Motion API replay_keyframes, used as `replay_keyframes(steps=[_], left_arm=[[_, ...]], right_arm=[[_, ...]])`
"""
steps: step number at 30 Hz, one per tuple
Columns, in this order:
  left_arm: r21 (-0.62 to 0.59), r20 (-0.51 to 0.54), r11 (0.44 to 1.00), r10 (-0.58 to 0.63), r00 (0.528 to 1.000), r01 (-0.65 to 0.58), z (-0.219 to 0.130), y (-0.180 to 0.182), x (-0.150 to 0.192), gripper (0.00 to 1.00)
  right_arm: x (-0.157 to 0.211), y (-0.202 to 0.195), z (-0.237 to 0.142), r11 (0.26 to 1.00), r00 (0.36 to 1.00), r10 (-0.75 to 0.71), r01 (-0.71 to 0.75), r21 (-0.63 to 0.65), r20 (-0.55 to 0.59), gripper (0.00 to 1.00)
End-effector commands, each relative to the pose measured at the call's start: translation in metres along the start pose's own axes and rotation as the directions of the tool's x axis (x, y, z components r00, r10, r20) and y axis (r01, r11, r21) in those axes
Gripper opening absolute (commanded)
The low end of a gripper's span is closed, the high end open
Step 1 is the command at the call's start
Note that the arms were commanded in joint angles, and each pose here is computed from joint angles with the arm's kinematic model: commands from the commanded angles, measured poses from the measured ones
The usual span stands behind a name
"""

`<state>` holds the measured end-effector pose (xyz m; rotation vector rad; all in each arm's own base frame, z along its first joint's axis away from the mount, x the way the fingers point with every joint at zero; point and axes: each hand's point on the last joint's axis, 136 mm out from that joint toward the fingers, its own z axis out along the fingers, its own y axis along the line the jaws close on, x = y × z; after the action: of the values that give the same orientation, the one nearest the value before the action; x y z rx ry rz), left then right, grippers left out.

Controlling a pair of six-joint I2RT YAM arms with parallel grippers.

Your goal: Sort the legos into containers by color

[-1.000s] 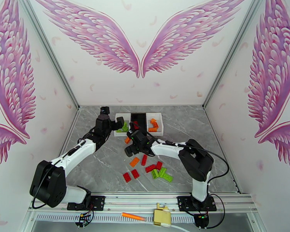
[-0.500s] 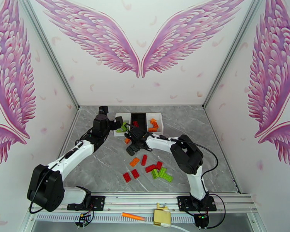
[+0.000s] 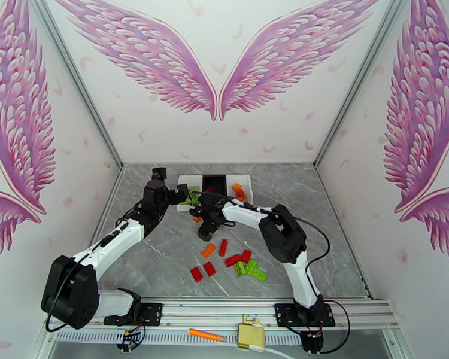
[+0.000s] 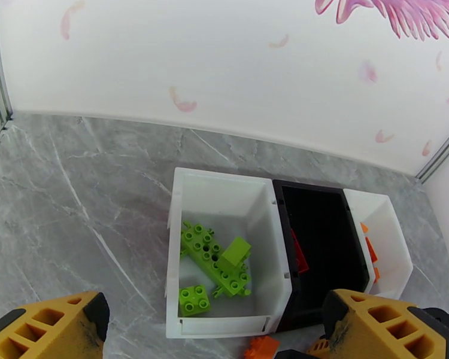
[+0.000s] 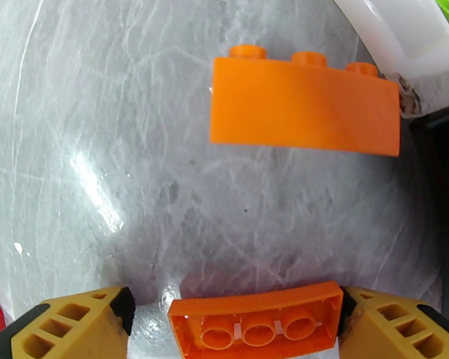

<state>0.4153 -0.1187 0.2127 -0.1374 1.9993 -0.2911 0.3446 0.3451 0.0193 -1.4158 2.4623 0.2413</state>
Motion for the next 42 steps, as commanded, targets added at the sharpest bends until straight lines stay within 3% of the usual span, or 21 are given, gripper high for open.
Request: replay_keyframes(steps=[1, 6, 16, 22, 28, 34, 42], left_arm=[[0.002, 0.009, 1.000, 0.010, 1.000, -0.010, -0.004, 0.003, -0.001, 0.99], [0.002, 0.012, 1.000, 0.010, 1.000, -0.010, -0.004, 0.004, -0.001, 0.99], [0.054, 0.049, 0.998, 0.027, 0.998, -0.030, -0.013, -0.003, -0.006, 0.99], [0.107, 0.084, 0.992, 0.065, 0.994, -0.074, -0.026, -0.013, -0.006, 0.99], [0.215, 0.098, 0.967, 0.122, 0.988, -0.140, -0.042, -0.035, 0.006, 0.99], [0.414, 0.098, 0.870, 0.248, 0.964, -0.266, -0.059, -0.086, 0.032, 0.99], [0.597, 0.198, 0.686, 0.375, 0.906, -0.415, -0.080, -0.148, 0.061, 0.99]], right_arm=[[0.014, 0.001, 0.009, 1.000, 0.998, 0.010, -0.011, -0.023, -0.060, 0.81], [0.011, -0.002, -0.002, 0.999, 0.999, 0.037, -0.037, 0.004, -0.034, 0.67], [-0.009, 0.002, -0.041, 0.997, 0.980, 0.078, -0.082, 0.013, 0.182, 0.66], [-0.020, -0.011, -0.087, 0.979, 0.909, 0.148, -0.190, 0.073, 0.390, 0.61], [-0.012, -0.041, -0.143, 0.906, 0.776, 0.261, -0.402, 0.132, 0.574, 0.59], [0.005, -0.073, -0.173, 0.826, 0.632, 0.358, -0.558, 0.082, 0.688, 0.59], [0.025, -0.144, -0.170, 0.688, 0.531, 0.457, -0.719, 0.094, 0.714, 0.54]])
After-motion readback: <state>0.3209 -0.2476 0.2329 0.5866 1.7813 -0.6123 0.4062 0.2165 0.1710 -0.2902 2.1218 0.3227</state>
